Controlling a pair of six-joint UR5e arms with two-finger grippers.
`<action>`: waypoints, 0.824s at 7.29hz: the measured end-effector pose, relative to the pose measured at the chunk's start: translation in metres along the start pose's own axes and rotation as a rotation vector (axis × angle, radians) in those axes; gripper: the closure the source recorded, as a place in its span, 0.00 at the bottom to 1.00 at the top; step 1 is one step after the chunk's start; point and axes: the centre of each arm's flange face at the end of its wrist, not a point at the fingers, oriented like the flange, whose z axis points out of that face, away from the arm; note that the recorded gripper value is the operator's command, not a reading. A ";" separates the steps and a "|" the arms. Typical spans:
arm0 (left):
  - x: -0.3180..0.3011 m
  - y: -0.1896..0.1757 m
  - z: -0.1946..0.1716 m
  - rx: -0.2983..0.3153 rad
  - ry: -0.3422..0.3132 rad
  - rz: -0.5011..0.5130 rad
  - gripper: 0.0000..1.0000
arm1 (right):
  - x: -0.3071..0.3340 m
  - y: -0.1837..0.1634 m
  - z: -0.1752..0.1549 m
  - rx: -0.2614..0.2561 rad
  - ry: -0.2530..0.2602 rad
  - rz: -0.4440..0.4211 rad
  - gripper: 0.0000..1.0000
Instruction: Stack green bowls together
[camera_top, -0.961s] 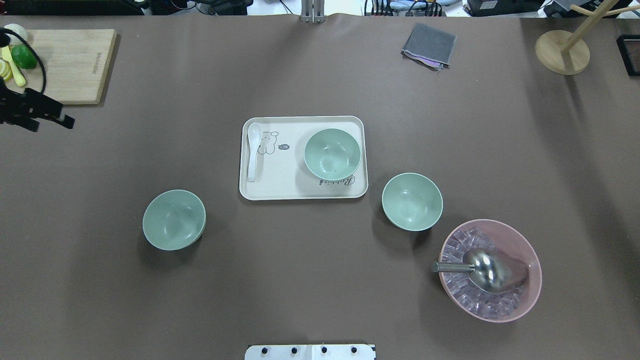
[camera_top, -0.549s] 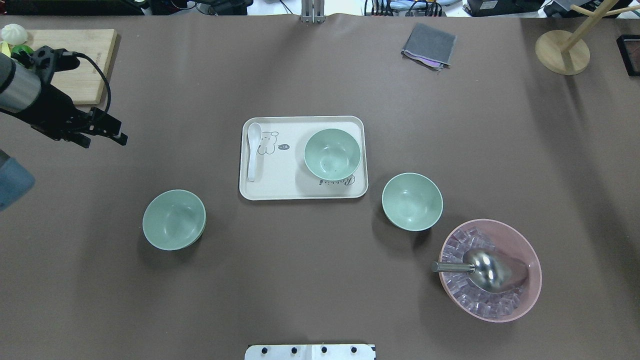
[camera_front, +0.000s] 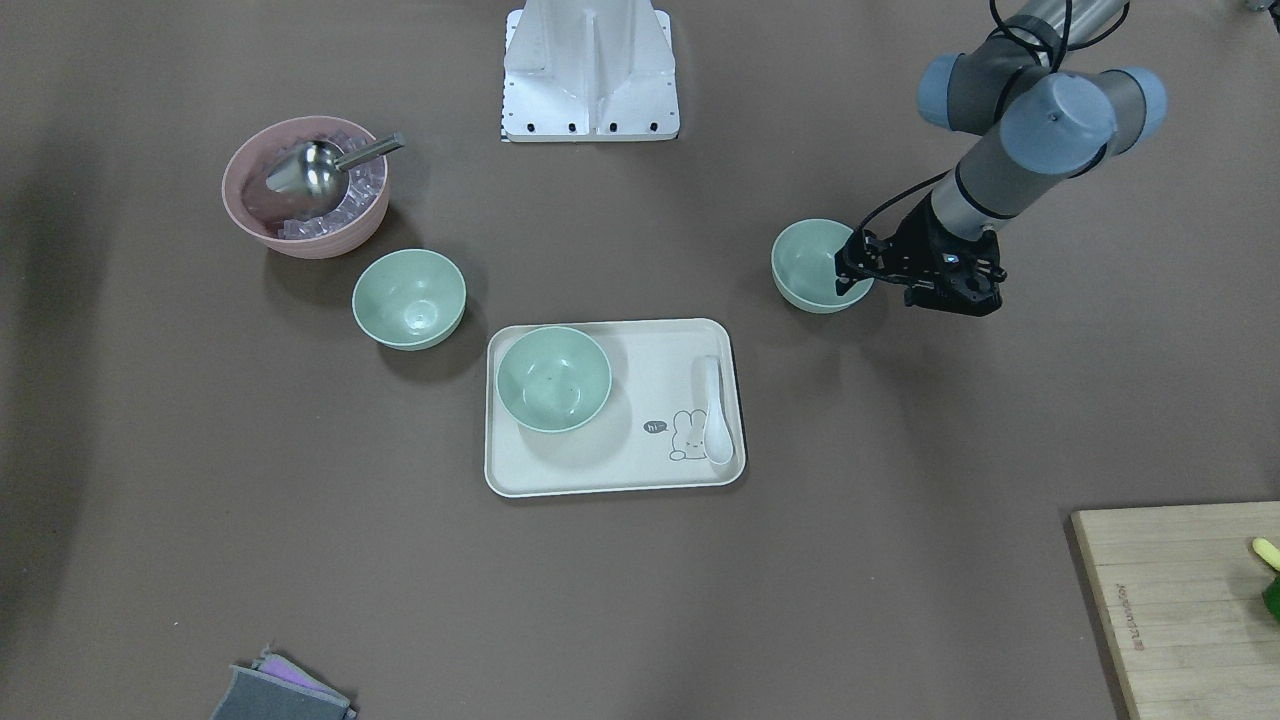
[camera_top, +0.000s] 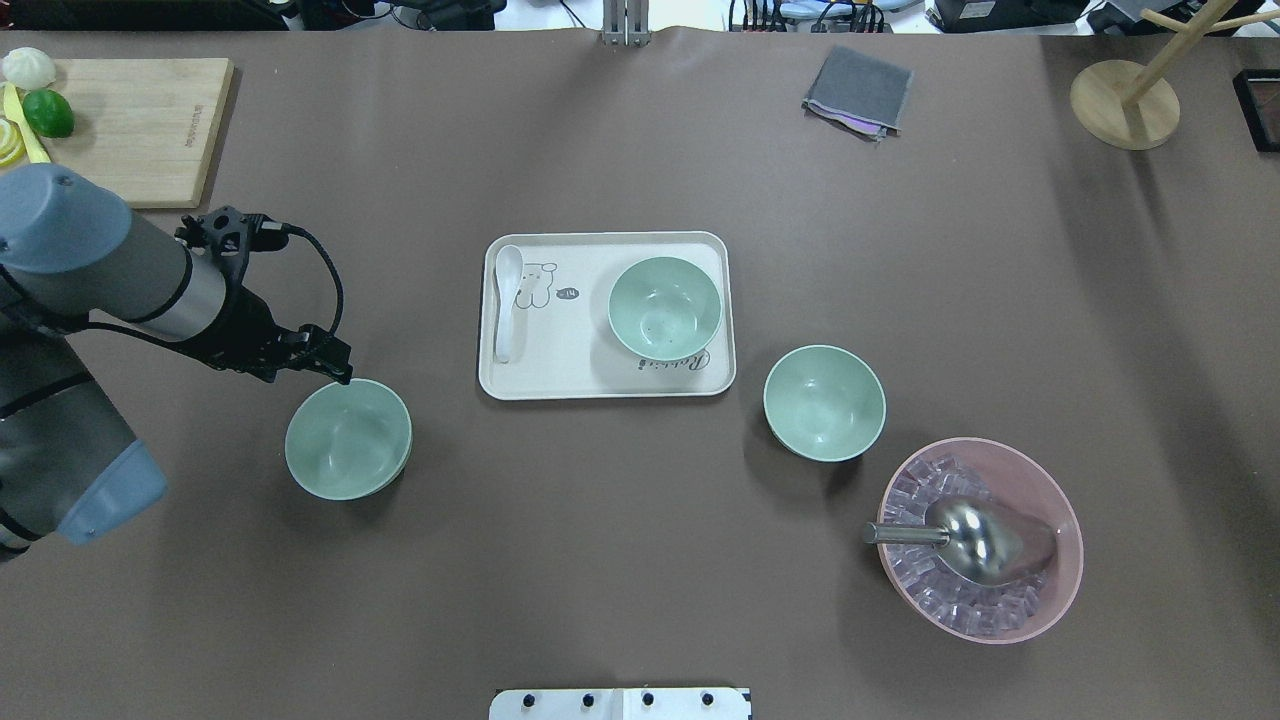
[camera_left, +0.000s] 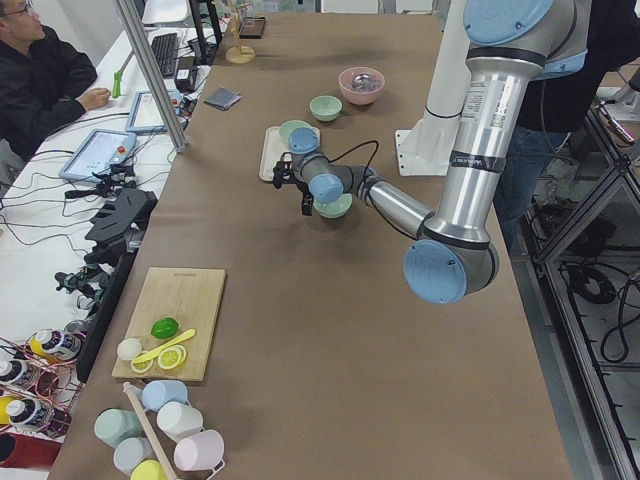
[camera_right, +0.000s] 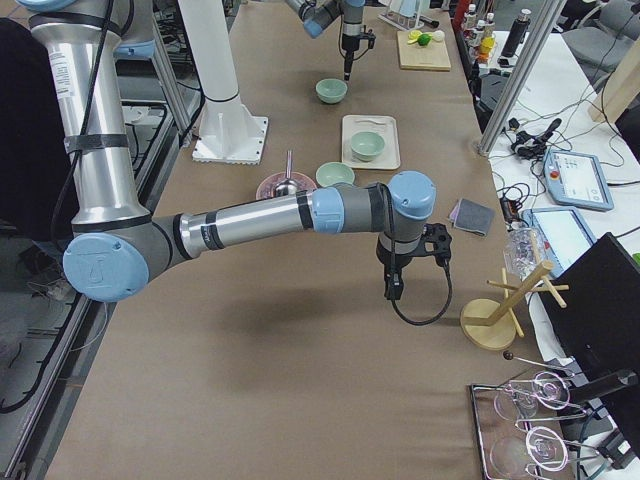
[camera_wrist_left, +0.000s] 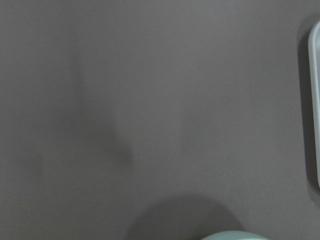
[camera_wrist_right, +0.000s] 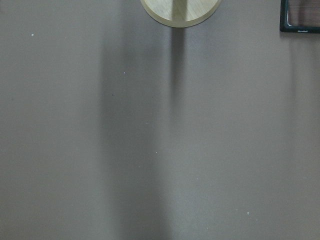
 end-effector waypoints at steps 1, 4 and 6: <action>0.003 0.009 0.008 -0.016 -0.003 0.004 0.07 | -0.002 -0.001 0.001 -0.001 -0.005 -0.002 0.00; -0.011 0.022 0.018 -0.040 -0.024 0.001 0.35 | -0.006 -0.003 0.002 -0.004 -0.008 -0.008 0.00; -0.011 0.028 0.025 -0.054 -0.028 0.004 0.89 | -0.009 -0.004 0.005 -0.009 -0.009 -0.013 0.00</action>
